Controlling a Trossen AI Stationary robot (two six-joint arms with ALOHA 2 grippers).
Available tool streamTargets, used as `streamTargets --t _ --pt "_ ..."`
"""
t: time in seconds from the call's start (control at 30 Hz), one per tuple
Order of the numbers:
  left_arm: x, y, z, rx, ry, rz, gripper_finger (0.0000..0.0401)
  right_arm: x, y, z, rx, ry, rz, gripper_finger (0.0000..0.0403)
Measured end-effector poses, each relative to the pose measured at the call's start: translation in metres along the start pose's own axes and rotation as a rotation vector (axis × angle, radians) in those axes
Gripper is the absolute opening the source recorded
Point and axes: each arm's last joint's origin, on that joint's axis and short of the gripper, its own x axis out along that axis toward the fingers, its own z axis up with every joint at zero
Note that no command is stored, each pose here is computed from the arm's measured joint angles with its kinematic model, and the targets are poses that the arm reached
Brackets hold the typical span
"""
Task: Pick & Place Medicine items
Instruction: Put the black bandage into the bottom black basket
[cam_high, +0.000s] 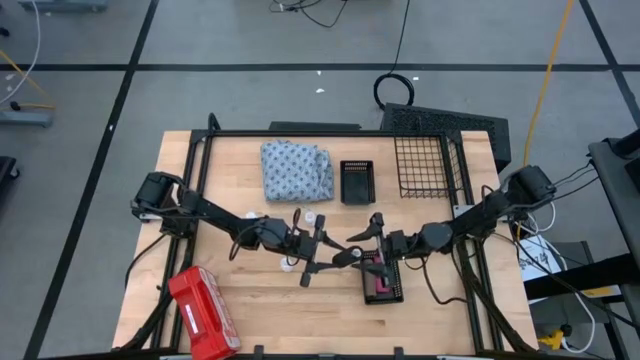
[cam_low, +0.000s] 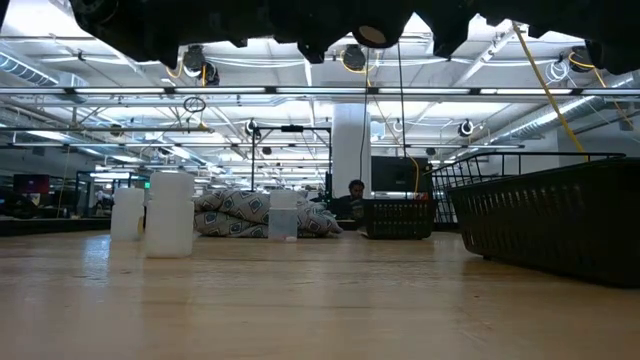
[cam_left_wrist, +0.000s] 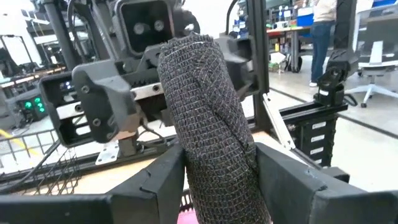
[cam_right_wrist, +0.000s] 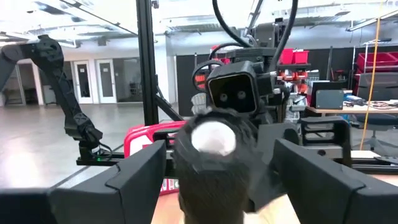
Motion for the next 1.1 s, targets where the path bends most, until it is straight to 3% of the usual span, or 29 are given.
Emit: streamTargets --t 0.33,1.1 --pt "0.0000 0.0000 -0.0028 -0.028 0.029 -0.001 0.0191 0.0032 0.0005 -0.0017 -0.017 0.005 -0.004 0.0265" --pt "-0.0005 0.0000 -0.0004 -0.156 0.017 0.000 0.0191 0.0030 0.0010 -0.0032 -0.011 0.024 -0.001 0.0096"
